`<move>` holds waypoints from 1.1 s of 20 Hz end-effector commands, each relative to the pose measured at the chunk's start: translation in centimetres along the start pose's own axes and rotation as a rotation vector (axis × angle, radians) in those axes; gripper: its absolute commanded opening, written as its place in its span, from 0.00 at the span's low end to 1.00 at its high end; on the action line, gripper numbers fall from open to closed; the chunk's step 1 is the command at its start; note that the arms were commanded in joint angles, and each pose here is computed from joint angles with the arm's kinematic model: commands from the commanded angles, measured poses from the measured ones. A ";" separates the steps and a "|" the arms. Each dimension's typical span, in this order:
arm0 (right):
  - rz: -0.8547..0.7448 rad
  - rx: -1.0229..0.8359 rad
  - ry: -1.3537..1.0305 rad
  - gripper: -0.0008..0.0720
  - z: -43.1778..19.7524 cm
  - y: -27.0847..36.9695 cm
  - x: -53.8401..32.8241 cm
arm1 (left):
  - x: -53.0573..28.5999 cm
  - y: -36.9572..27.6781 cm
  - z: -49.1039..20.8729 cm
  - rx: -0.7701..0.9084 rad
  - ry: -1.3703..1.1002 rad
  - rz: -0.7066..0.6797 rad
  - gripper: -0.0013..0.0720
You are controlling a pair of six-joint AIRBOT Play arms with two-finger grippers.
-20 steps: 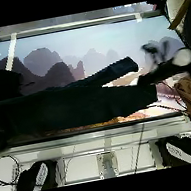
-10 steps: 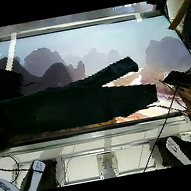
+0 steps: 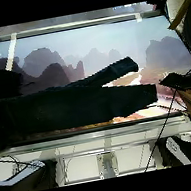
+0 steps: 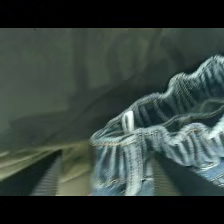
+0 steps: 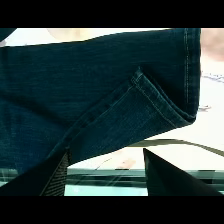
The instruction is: Fold the clothes and pants, and hang the long-sleeved shirts on hangers.
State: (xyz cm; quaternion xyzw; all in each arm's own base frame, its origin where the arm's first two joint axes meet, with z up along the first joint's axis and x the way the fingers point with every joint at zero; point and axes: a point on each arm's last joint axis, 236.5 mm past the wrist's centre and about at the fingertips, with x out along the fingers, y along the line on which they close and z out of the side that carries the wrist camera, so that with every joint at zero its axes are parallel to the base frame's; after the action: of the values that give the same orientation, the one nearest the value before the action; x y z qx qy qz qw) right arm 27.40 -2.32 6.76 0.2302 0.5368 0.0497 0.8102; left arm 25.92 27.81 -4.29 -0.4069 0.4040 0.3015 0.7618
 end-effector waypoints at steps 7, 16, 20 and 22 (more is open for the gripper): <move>-0.026 0.010 0.055 0.71 -1.3 -0.6 0.0 | 0.8 -3.9 -2.7 -0.013 0.153 -0.179 0.47; -0.122 -0.011 0.112 0.71 -2.6 -2.9 -0.3 | -3.7 -0.2 -2.0 -0.062 0.161 -0.155 0.91; -0.116 -0.011 0.080 0.71 -1.9 -2.8 -0.2 | -1.5 -1.6 -4.0 -0.041 0.243 -0.185 0.90; -0.116 -0.011 0.080 0.71 -1.9 -2.8 -0.2 | 0.0 -2.7 -4.9 -0.008 0.283 -0.195 0.90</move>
State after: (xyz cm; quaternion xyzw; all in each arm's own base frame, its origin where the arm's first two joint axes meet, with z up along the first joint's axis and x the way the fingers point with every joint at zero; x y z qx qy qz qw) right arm 24.92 -4.11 5.13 0.1930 0.5852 0.0169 0.7874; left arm 25.24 23.56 -3.68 -0.4866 0.4463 0.1890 0.7268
